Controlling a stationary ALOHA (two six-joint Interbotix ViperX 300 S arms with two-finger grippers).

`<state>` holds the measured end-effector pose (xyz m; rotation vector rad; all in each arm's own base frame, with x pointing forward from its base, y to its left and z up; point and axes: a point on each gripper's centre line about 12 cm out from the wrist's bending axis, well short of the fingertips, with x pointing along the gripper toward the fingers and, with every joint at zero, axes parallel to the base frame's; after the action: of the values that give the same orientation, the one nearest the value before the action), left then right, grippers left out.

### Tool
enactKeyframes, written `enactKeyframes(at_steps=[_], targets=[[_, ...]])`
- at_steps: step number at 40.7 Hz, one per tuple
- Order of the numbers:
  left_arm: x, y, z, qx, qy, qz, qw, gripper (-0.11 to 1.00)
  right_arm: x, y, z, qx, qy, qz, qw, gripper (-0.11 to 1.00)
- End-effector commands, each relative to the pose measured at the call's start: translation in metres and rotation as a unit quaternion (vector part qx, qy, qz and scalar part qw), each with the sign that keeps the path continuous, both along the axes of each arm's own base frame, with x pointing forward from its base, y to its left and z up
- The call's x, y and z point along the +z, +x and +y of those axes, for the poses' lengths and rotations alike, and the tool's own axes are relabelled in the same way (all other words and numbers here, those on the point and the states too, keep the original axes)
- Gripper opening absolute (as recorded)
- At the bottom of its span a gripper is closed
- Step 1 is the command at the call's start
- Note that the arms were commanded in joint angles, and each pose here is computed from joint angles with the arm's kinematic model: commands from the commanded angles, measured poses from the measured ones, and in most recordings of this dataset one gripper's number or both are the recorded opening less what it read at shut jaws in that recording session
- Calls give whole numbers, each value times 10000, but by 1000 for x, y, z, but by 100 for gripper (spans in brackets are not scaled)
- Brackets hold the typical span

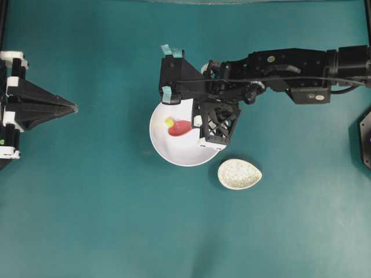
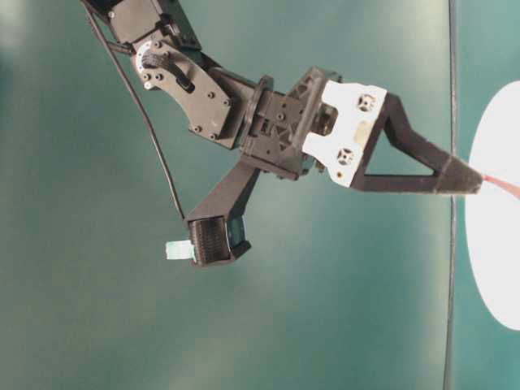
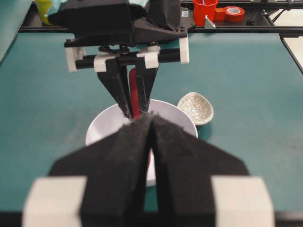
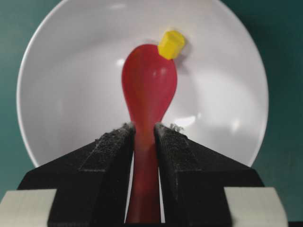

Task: Scoop the yellow hexagonal prism block from the bowl with a spoon using the right arm.
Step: 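Drag the spoon under the yellow block toward the bowl's left rim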

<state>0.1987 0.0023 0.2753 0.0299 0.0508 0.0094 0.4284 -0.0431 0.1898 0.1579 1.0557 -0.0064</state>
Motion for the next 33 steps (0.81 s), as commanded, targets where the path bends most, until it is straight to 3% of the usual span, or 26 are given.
enactKeyframes(at_steps=[1, 10, 33], targets=[[10, 3, 0, 4, 24, -122, 9999, 0, 22, 5, -2, 25, -151, -372, 9992, 23], [10, 3, 0, 6, 17, -115, 9999, 0, 36, 2, -4, 43, -352, -648, 9973, 23], [10, 2, 0, -4, 24, -115, 9999, 0, 43, -12, -5, -100, -465, -1186, 9918, 22]])
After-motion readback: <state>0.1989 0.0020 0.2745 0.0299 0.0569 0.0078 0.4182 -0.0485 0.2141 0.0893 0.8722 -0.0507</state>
